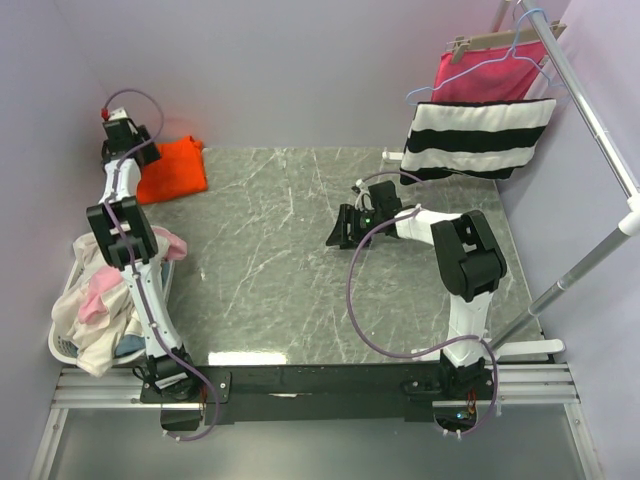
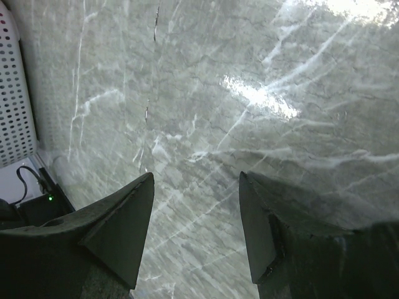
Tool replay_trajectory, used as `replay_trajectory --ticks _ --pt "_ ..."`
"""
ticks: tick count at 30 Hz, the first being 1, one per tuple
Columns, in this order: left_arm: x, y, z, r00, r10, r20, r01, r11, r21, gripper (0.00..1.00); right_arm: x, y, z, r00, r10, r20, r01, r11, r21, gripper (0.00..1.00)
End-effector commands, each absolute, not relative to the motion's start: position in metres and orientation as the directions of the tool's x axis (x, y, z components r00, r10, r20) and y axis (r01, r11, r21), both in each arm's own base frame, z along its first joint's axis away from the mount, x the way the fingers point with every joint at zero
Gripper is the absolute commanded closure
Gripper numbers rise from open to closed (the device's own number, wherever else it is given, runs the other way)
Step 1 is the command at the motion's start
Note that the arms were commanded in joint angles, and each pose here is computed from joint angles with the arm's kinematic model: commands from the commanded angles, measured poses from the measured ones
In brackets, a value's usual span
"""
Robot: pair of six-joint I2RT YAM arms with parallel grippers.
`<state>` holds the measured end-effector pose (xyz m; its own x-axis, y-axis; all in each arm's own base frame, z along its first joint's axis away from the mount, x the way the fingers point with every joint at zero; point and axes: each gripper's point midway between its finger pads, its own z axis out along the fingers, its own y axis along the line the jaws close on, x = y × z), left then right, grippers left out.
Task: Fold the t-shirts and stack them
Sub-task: Put the neatly folded tshirt into the corner of the board with the left arm
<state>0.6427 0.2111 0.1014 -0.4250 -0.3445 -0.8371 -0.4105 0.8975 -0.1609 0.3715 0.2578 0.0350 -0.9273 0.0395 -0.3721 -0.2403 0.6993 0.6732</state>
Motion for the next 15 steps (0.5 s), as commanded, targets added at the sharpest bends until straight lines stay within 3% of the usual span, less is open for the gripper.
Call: replay_trajectory --ticks 1,9,13,15 --pt "0.643 0.22 0.13 -0.32 -0.289 -0.902 -0.464 0.878 -0.117 0.01 0.373 0.258 0.027 -0.932 0.032 -0.361 -0.231 0.714 0.661 0.36" --pt "0.623 0.194 0.218 -0.184 -0.32 -0.929 -0.442 0.871 -0.212 0.01 0.367 0.265 0.03 -0.928 0.025 -0.372 -0.245 0.71 0.661 0.36" --pt "0.594 0.143 0.295 -0.081 -0.298 -0.951 -0.347 0.903 -0.254 0.01 0.364 0.266 0.038 -0.917 0.023 -0.398 -0.266 0.709 0.653 0.35" --pt "0.578 0.116 0.294 -0.097 -0.334 -0.938 -0.3 0.908 -0.292 0.01 0.363 0.263 0.038 -0.914 0.026 -0.406 -0.265 0.719 0.642 0.35"
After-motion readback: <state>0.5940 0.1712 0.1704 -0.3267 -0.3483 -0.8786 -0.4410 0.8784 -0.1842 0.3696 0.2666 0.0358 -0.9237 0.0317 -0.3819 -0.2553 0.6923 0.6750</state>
